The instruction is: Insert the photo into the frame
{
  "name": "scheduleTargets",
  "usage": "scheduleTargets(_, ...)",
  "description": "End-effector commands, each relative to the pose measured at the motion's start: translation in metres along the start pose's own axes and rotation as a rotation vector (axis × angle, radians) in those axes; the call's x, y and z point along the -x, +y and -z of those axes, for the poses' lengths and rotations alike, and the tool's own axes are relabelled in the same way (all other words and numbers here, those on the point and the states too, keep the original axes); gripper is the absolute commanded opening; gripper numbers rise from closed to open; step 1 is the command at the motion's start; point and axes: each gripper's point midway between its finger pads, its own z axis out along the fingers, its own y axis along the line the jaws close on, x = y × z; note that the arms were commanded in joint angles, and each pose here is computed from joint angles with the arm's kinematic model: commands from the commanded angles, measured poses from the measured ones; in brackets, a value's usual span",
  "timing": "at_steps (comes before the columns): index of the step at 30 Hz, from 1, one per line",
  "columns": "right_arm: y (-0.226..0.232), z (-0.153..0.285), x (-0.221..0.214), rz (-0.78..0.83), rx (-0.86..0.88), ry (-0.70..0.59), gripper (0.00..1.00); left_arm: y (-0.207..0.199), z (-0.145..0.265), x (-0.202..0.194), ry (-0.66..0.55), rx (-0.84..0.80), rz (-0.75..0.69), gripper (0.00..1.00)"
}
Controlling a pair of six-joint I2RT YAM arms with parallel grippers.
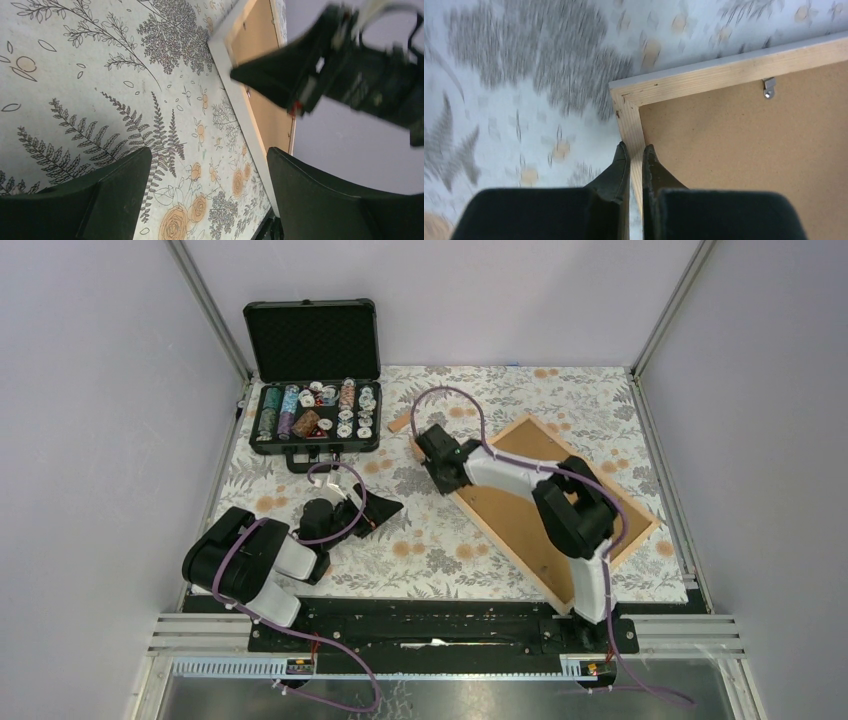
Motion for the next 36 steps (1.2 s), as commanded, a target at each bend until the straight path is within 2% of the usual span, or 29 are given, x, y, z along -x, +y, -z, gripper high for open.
scheduleTargets(1,0.003,-0.014,0.057,-0.292,0.041,-0.026,0.00,-0.012,-0.002,0.006,-0.011,-0.057,-0.041,0.90)
scheduleTargets(7,-0.010,-0.032,0.099,-0.541,0.026,-0.050,0.00,-0.009,-0.016,-0.001,0.074,-0.054,-0.029,0.89)
scheduleTargets(8,-0.011,-0.030,0.104,-0.550,0.030,-0.061,0.05,-0.008,-0.020,-0.002,0.089,-0.048,-0.026,0.88)
scheduleTargets(11,-0.013,-0.009,0.116,-0.538,0.059,-0.111,0.42,-0.006,-0.027,-0.003,0.120,-0.030,-0.016,0.87)
scheduleTargets(15,-0.017,0.022,0.119,-0.447,0.104,-0.169,0.78,-0.011,-0.037,0.003,0.132,-0.024,-0.011,0.86)
scheduleTargets(17,-0.014,0.030,0.112,-0.317,0.153,-0.181,0.93,-0.016,-0.042,0.007,0.127,-0.032,-0.014,0.86)
scheduleTargets(18,-0.010,0.032,0.107,-0.235,0.190,-0.182,0.97,-0.017,-0.045,0.009,0.127,-0.034,-0.013,0.86)
scheduleTargets(21,-0.008,0.026,0.086,-0.012,0.240,-0.147,1.00,-0.017,-0.049,0.008,0.127,-0.026,-0.016,0.85)
scheduleTargets(25,-0.011,0.018,0.066,0.127,0.256,-0.137,0.95,-0.009,-0.044,0.003,0.111,-0.025,-0.005,0.85)
scheduleTargets(31,-0.016,0.006,0.052,0.222,0.238,-0.113,0.89,-0.017,-0.031,0.006,0.062,-0.067,-0.049,0.85)
scheduleTargets(36,-0.005,-0.007,0.044,0.256,0.298,-0.076,0.82,-0.017,-0.027,0.006,0.049,-0.077,-0.051,0.85)
